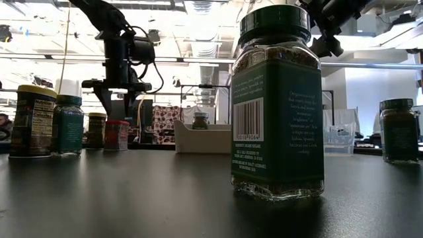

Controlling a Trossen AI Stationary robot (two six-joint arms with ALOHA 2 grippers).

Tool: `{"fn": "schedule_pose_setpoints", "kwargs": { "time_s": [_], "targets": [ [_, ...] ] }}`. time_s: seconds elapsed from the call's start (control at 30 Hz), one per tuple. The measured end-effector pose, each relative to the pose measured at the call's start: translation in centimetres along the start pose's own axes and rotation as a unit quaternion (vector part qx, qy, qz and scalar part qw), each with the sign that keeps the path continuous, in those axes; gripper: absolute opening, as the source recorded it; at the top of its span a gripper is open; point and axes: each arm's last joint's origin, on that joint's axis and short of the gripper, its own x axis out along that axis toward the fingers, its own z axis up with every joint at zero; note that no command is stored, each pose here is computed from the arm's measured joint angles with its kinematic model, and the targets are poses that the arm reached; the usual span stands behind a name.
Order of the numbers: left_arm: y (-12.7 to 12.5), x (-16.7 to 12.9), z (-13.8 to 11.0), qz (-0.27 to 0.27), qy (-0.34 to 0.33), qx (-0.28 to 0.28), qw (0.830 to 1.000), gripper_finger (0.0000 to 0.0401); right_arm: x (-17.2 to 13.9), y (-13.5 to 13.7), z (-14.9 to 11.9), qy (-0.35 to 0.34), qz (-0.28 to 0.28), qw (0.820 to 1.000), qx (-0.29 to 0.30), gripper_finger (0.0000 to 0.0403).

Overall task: Sort spices by type
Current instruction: Put the top red seasoning can into the transparent bin

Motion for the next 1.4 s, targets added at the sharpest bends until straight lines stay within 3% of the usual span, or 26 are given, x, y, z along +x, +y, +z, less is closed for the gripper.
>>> {"fn": "schedule_pose_setpoints", "kwargs": {
  "time_s": [0.3,0.9,1.4],
  "targets": [
    [0.1,0.0,0.0,0.003,-0.001,-0.003,1.0,0.0316,0.0,0.0,0.0,0.0,0.0,1.0,0.0,0.0393],
    [0.4,0.3,0.6,-0.017,0.003,-0.041,0.999,0.0318,0.0,0.0,0.0,0.0,0.0,1.0,-0.001,0.0393],
    [-0.4,4.5,0.5,0.023,0.066,-0.03,0.997,0.0318,0.0,0.0,0.0,0.001,0.0,1.0,-0.001,0.0393]
  ]
}}
